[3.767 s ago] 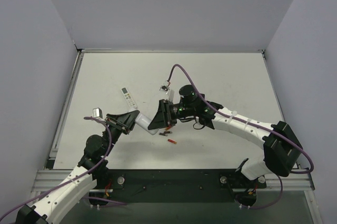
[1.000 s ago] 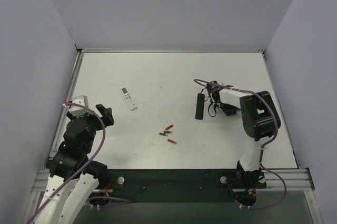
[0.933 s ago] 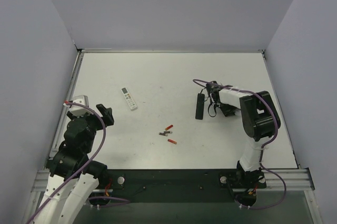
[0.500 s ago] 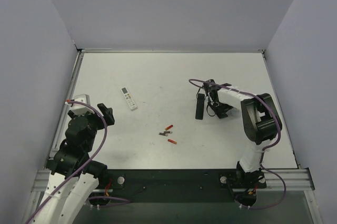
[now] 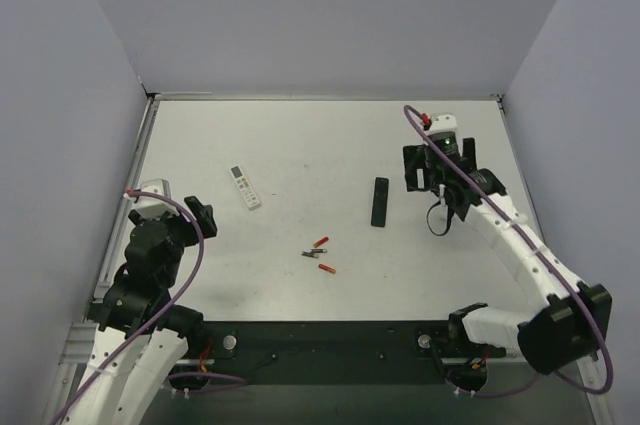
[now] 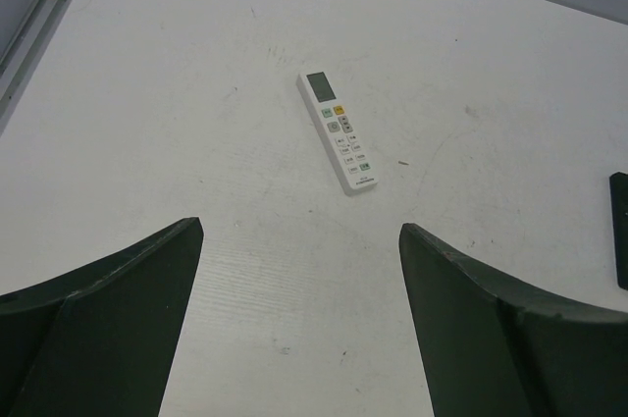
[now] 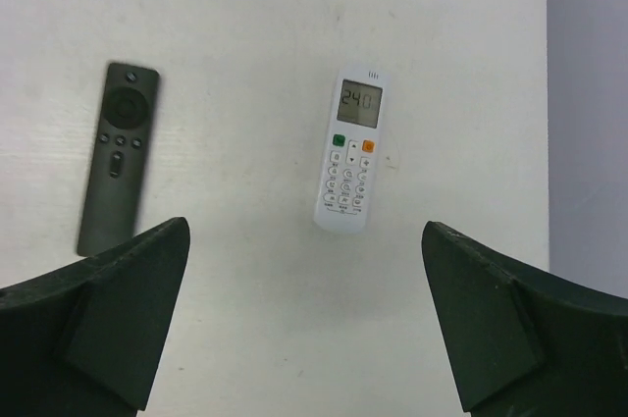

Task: Load the batteries into the remote control
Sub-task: Reset both arms

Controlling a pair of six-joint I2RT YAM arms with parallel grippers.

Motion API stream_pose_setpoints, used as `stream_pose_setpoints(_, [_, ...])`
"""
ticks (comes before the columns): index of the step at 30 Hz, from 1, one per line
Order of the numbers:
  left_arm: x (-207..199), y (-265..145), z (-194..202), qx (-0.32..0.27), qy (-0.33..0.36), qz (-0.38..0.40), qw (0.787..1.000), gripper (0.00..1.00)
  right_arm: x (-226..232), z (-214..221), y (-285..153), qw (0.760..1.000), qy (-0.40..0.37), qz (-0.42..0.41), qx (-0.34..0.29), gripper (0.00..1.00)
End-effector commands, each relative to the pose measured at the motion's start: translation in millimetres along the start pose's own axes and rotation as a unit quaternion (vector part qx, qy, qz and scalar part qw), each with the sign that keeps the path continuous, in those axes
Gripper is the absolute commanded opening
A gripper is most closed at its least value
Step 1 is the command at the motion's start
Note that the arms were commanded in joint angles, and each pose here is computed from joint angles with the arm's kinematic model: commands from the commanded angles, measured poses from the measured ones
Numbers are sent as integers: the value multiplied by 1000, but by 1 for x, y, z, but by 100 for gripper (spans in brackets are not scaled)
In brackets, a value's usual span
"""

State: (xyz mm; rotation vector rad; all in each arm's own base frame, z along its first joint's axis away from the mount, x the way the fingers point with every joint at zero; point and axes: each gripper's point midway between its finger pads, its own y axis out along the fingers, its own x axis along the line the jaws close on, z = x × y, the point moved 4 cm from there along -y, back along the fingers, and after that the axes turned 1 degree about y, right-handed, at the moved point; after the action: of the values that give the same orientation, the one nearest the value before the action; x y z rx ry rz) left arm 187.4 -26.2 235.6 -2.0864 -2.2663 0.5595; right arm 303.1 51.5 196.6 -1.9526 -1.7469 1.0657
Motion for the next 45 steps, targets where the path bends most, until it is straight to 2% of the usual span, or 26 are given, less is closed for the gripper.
stream_pose_setpoints(1, [0, -3, -12, -32, -15, 1, 999, 93, -15, -10, -40, 981, 169, -14, -95, 100])
stream_pose_setpoints(2, [1, -3, -13, -34, -16, -1, 999, 92, -25, -15, -58, 971, 199, -15, -133, 100])
stream_pose_setpoints(8, [5, -9, -19, -58, -36, -7, 998, 96, -60, 6, -105, 929, 294, 16, -224, 100])
stream_pose_setpoints(14, [9, -20, -26, -99, -62, -5, 993, 97, -79, 27, -136, 901, 323, 17, -289, 100])
stream_pose_setpoints(17, [9, -21, -27, -105, -70, -2, 992, 97, -79, 36, -144, 895, 325, -1, -305, 100])
stream_pose_setpoints(22, [4, -11, -18, -73, -79, -5, 994, 97, -79, 52, -157, 883, 328, -26, -334, 100])
stream_pose_setpoints(25, [2, -4, -15, -57, -81, -11, 995, 97, -82, 65, -161, 885, 311, -25, -345, 100])
stream_pose_setpoints(32, [5, 8, -7, -32, -72, -36, 996, 97, -78, 83, -152, 874, 307, -24, -375, 100])
stream_pose_setpoints(37, [10, 8, -7, -36, -66, -53, 996, 97, -87, 88, -156, 860, 321, -4, -396, 100])
stream_pose_setpoints(45, [16, 3, -12, -59, -73, -59, 994, 97, -84, 87, -156, 863, 305, -12, -403, 100])
